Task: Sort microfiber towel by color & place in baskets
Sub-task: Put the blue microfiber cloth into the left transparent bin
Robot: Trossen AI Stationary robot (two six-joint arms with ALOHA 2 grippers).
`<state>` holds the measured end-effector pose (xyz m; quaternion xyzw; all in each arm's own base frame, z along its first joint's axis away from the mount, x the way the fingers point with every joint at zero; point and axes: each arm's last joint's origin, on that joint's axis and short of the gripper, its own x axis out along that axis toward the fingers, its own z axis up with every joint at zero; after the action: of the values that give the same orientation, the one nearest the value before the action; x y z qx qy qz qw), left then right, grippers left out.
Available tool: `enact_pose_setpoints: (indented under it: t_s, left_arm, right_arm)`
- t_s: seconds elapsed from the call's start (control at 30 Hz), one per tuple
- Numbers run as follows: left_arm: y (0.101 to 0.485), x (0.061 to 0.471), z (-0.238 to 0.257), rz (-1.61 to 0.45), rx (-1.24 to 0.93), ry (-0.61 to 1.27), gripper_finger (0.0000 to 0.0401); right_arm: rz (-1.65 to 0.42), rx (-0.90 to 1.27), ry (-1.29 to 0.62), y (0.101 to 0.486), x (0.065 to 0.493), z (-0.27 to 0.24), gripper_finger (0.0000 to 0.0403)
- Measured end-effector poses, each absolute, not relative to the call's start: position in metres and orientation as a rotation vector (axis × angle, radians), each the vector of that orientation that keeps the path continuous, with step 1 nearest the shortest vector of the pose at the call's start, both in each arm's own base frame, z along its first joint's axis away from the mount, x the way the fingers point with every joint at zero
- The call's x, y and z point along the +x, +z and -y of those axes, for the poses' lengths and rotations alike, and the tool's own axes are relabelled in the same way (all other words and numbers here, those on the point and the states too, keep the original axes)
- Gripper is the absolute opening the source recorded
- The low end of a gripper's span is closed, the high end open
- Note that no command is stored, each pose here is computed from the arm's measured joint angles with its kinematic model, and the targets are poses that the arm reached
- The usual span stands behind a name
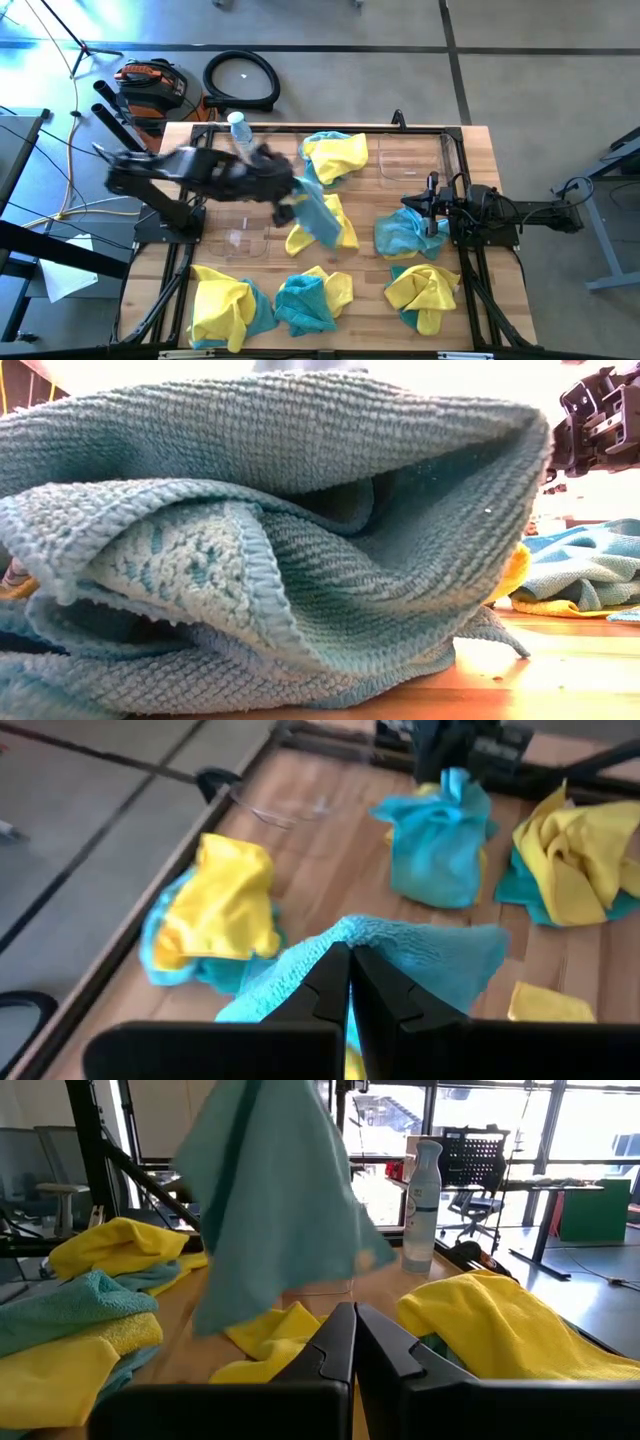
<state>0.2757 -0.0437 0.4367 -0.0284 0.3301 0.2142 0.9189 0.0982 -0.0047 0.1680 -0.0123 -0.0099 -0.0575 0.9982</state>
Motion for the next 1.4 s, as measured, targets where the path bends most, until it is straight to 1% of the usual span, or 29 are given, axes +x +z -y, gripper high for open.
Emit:
enact_pose_setpoints:
  t_s: [0.2,0.37,0.57,0.7,0.83,1.1,1.3,1.4]
  left_arm:
    - [0.467,0.214,0.039,-0.592,-0.049,0.478,0.0]
    - [0.483,0.169,0.031,-0.533,-0.061,0.465,0.0]
    - [0.48,0.12,0.021,-0.623,-0.097,0.483,0.0]
    - [0.47,0.11,0.02,-0.677,-0.125,0.467,0.0]
    - [0.446,0.114,0.024,-0.792,-0.116,0.415,0.0]
    - [0.369,0.14,0.036,-1.047,-0.086,0.392,0.0]
    - [0.308,0.161,0.046,-1.136,-0.061,0.293,0.0]
    - [0.28,0.164,0.048,-1.169,-0.054,0.288,0.0]
  right_arm:
    - [0.02,-0.025,-0.115,0.168,0.098,0.005,0.0]
    - [0.02,-0.025,-0.115,0.168,0.098,0.005,0.0]
    - [0.02,-0.025,-0.115,0.168,0.098,0.005,0.0]
    - [0.02,-0.025,-0.115,0.168,0.098,0.005,0.0]
    - [0.019,-0.025,-0.115,0.168,0.098,0.005,0.0]
    - [0.019,-0.025,-0.115,0.168,0.098,0.005,0.0]
    - [0.019,-0.025,-0.115,0.168,0.098,0.005,0.0]
    - [0.019,-0.025,-0.115,0.168,0.098,0.005,0.0]
